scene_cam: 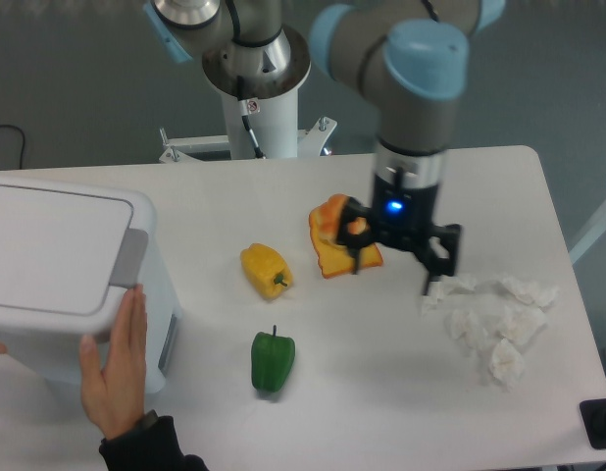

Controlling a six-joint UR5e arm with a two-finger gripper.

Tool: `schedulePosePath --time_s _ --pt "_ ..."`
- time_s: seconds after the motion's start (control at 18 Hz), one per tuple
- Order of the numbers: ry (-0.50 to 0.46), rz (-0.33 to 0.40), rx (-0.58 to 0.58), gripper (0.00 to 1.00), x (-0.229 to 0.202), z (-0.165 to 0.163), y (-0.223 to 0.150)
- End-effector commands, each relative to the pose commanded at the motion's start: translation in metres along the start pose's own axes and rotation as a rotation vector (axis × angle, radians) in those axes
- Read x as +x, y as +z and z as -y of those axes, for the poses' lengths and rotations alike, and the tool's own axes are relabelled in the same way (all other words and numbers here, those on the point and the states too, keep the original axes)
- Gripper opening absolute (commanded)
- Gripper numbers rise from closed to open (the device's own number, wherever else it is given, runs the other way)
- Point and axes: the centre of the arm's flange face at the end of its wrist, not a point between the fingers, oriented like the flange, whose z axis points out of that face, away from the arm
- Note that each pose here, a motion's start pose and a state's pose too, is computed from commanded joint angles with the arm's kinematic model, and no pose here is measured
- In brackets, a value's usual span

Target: Close the trash can

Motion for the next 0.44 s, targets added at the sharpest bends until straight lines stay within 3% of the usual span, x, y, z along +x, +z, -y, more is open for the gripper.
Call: schedulePosePath --time_s 0.44 --pt "0.106 -0.11 -0.201 1.0 -0.091 -0.051 0.037"
